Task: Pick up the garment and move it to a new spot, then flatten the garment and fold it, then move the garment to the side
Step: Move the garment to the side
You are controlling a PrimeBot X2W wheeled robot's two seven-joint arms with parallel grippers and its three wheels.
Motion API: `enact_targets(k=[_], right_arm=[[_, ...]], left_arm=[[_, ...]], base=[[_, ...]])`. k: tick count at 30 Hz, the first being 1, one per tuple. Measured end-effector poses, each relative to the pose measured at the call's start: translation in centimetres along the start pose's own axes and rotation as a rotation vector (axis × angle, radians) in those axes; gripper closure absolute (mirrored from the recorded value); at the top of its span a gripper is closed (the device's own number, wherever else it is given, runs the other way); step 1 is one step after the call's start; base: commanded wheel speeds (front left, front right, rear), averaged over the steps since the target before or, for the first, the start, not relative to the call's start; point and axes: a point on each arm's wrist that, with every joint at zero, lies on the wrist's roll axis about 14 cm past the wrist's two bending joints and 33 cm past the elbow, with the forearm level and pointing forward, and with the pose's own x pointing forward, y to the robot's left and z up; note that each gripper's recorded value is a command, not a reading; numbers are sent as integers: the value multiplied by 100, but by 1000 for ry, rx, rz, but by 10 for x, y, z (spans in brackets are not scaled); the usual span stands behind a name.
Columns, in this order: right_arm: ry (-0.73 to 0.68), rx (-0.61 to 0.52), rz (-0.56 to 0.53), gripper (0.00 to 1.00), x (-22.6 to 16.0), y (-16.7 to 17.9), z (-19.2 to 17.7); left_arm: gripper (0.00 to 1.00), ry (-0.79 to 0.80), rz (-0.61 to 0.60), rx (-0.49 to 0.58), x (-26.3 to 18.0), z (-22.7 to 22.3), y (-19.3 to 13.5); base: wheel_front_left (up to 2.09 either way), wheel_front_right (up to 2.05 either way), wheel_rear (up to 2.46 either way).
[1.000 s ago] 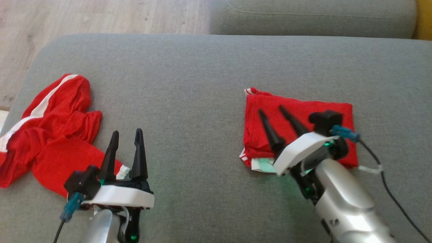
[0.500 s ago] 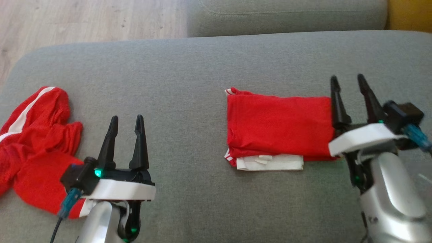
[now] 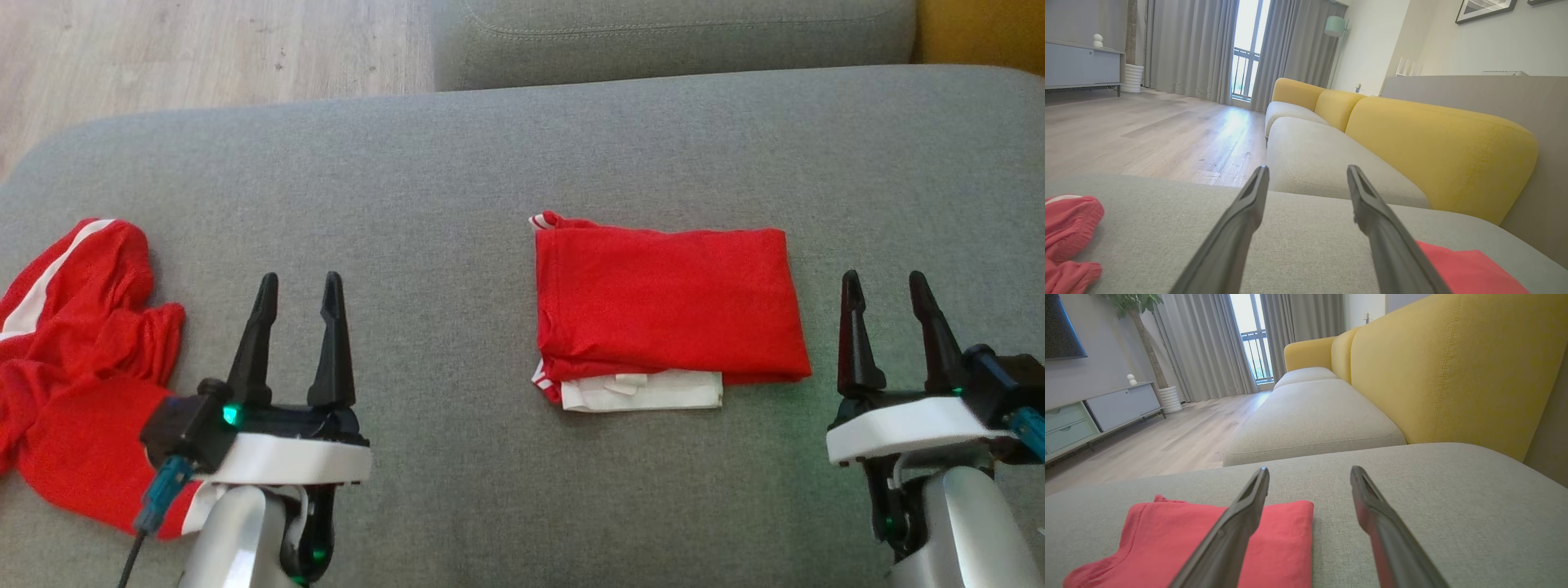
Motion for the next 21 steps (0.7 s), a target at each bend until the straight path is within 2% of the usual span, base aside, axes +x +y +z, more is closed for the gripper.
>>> enact_targets(k=[11,14,21], right_arm=[[-1,28,-2,0,3,1,-2],[95,6,-10,0,8,-3,-26],[240,33,-15,0,33,-2,-66]], left_arm=[[0,31,14,-8,-4,-11,2],[0,68,17,-13,-4,-24,4],[0,104,36,-11,2,-38,13]], base=[[0,0,0],[0,0,0],[0,0,0]])
